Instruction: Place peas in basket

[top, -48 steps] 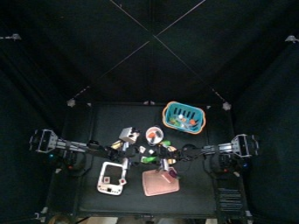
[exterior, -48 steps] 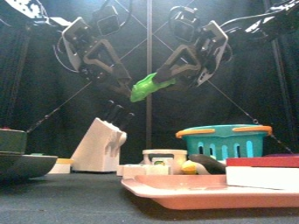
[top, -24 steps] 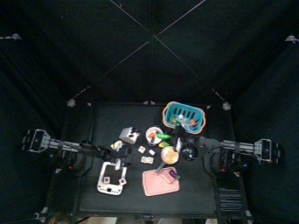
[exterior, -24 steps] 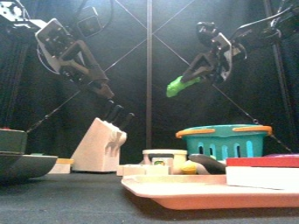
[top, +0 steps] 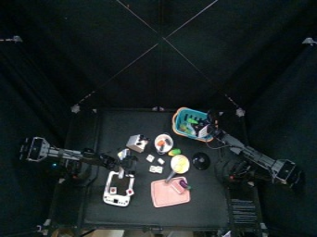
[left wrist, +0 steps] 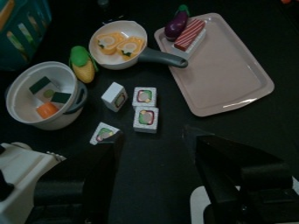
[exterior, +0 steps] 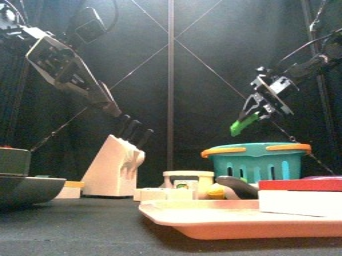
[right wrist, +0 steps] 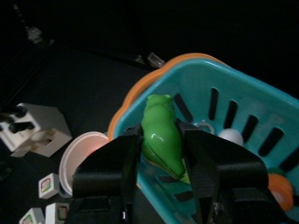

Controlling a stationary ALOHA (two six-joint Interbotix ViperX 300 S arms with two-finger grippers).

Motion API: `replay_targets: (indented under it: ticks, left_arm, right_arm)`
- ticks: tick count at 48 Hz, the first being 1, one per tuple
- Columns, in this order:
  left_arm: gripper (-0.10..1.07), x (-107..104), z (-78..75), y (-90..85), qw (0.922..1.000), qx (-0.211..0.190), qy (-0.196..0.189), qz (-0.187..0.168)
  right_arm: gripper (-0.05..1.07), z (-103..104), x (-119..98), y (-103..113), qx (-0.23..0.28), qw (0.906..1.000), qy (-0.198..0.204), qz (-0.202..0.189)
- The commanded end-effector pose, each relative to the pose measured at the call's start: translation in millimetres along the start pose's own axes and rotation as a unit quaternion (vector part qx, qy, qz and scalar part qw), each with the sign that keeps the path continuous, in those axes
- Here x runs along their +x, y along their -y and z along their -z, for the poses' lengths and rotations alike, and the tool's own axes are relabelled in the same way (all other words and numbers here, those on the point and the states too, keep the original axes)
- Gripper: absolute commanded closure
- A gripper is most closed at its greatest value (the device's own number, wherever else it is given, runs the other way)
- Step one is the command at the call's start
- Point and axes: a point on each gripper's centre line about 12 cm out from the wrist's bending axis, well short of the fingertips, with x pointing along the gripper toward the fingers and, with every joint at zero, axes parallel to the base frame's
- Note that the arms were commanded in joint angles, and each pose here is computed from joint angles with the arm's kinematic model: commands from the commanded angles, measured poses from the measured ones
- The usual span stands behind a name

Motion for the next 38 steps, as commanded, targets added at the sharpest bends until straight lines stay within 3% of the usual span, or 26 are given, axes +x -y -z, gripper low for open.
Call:
replay_targets:
  ticks: [1, 7, 14, 38]
  left_arm:
    - [0.06, -6, -5.4, -4.2, 0.9998, 0.009, 0.014, -0.007]
    - [0.06, -15, -2.4, -10.6, 0.9995, 0.015, 0.021, -0.020]
    - [0.06, -23, 8.2, -17.3, 0.9992, -0.011, 0.022, -0.032]
    - [0.06, -25, 19.4, -17.5, 0.9983, -0.046, 0.020, -0.030]
  right_arm:
    - [0.34, -5, 1, 4, 0.017, 0.9997, -0.008, 0.016]
    - [0.34, 5, 8, 15, 0.039, 0.9966, -0.053, 0.049]
    - [0.34, 11, 16, 20, 0.053, 0.9911, -0.097, 0.074]
    - [0.34, 15, 26, 58, 0.068, 0.9795, -0.126, 0.142]
